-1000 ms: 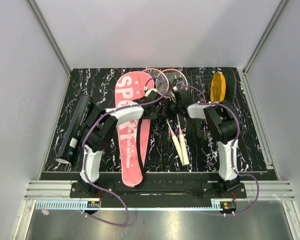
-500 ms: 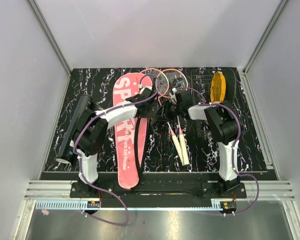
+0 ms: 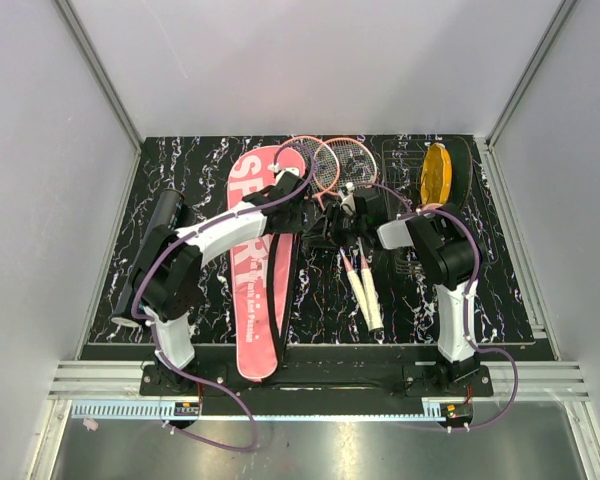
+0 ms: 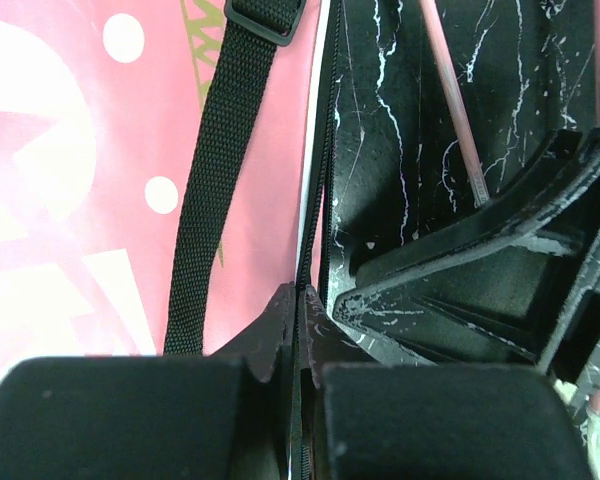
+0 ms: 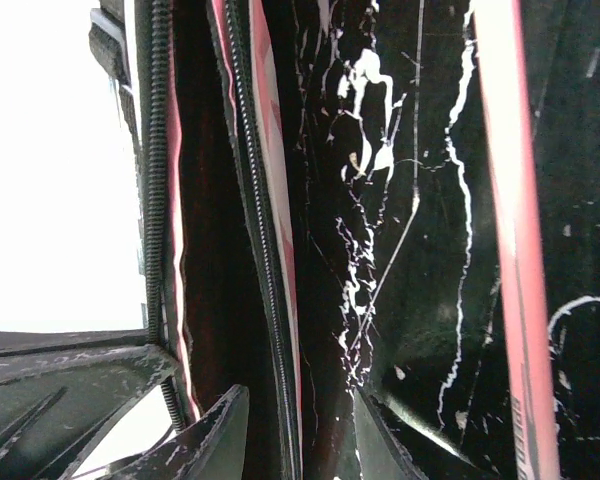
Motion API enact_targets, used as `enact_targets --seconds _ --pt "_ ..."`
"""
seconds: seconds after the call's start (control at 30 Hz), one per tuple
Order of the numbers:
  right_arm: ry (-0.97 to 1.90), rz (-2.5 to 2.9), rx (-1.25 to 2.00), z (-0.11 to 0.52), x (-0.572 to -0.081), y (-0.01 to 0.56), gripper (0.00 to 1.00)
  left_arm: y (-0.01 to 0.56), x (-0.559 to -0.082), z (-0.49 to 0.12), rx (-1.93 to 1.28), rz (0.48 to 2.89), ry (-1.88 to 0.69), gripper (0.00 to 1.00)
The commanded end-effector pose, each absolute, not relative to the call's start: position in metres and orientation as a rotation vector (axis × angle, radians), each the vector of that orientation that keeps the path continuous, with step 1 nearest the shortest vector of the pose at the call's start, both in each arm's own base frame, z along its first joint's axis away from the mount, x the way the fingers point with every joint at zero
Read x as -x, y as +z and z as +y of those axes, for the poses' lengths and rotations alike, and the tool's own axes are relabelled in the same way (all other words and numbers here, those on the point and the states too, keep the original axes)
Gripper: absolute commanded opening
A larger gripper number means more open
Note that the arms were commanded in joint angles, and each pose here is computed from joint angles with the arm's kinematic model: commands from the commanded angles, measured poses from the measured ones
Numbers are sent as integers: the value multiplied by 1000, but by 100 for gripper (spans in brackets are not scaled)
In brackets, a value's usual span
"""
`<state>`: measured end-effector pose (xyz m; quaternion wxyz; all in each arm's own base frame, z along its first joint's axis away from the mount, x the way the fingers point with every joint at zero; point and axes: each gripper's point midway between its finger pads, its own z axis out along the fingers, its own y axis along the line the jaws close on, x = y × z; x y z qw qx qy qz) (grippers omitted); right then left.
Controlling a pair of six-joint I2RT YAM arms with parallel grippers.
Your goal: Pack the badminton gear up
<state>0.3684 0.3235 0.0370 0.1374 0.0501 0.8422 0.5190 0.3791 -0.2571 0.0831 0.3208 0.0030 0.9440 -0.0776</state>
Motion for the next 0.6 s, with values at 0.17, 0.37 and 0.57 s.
enact_targets --seconds 0.17,0.37,0.57 --pt "1553 2393 -26 356 -366 48 50 139 -373 -260 38 2381 -344 0" --pt "1545 2355 44 375 -369 72 37 152 -366 -249 41 2355 -327 0" --pt "1470 2354 71 372 -372 120 0 168 -358 -235 34 2322 -338 0"
